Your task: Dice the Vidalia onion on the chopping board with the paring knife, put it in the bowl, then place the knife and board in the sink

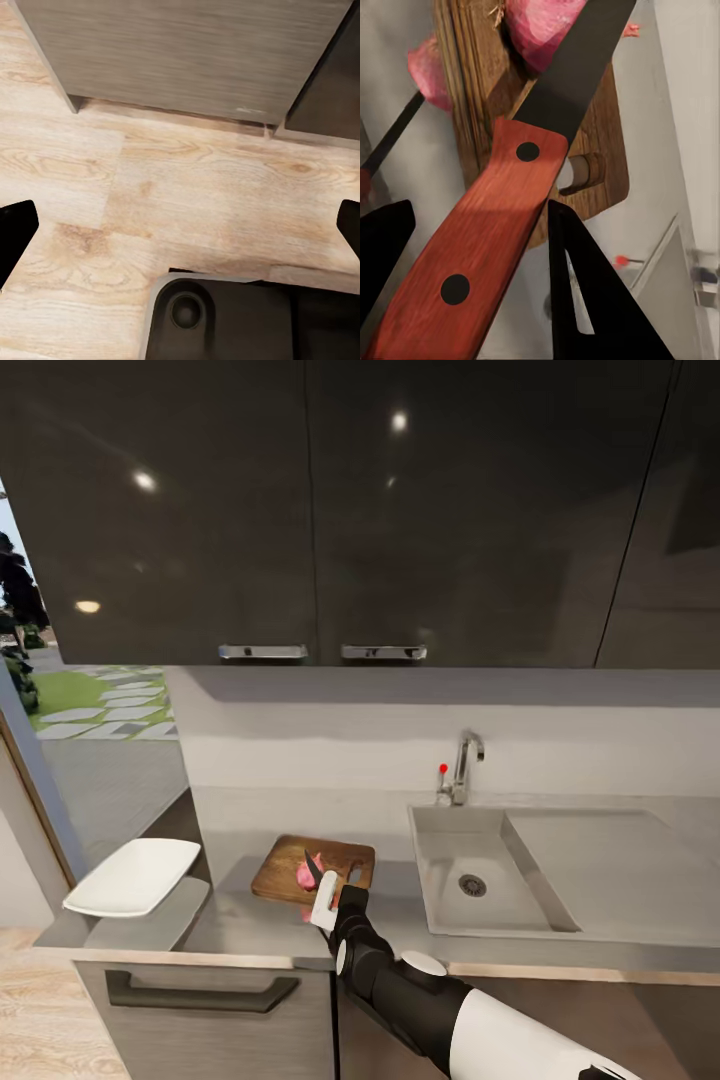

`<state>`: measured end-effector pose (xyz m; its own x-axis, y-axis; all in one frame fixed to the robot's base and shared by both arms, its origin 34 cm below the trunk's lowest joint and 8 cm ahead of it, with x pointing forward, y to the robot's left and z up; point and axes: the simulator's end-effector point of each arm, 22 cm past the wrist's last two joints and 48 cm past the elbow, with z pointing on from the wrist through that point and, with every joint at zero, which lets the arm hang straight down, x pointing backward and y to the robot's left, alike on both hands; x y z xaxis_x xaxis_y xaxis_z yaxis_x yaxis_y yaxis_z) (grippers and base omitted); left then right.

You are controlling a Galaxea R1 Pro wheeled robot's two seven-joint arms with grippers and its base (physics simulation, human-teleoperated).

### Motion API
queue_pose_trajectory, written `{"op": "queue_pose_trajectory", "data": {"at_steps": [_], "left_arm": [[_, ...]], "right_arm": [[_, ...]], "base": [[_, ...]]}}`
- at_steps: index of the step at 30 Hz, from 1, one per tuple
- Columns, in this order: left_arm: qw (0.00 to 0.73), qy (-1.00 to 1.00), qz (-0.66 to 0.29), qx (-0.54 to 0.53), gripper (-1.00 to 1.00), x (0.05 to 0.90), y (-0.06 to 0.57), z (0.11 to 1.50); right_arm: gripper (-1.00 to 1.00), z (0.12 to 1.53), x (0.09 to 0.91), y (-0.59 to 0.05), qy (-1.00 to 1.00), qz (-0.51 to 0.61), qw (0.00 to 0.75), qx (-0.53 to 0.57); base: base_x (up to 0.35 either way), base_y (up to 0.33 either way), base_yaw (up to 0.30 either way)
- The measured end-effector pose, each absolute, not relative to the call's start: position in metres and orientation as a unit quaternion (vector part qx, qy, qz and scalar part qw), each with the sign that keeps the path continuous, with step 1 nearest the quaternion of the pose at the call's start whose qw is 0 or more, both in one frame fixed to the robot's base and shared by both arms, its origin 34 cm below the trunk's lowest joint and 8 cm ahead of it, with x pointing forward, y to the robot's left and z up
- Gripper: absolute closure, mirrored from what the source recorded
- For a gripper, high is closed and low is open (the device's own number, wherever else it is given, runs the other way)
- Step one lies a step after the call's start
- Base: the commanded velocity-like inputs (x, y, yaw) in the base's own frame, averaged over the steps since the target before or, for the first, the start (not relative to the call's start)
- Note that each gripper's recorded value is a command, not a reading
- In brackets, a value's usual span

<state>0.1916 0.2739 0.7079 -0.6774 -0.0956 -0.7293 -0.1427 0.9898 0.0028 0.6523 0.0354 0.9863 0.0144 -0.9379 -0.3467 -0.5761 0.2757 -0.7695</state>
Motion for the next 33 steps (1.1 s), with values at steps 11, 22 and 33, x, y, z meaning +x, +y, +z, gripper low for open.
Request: {"op": "queue_pose_trajectory", "data": {"at_steps": [11, 22, 33], "left_arm": [[0.395, 0.916, 0.030, -0.065, -1.00, 0.1911, 0.2737, 0.7075], [0.395, 0.916, 0.030, -0.065, -1.00, 0.1911, 0.2737, 0.7075], [0.395, 0.916, 0.030, -0.065, -1.00, 0.1911, 0.2737, 0.7075]], "right_arm": [[1.00, 0.9848, 0.6520, 0.0358, 0.670, -0.205, 0.435, -0.565], [1.00, 0.9852, 0.6520, 0.0368, 0.669, -0.204, 0.436, -0.566], [1.00, 0.9854, 0.6521, 0.0370, 0.669, -0.204, 0.437, -0.566]], "base": [[0.000, 0.000, 0.000], [0.000, 0.000, 0.000], [0.000, 0.000, 0.000]]}}
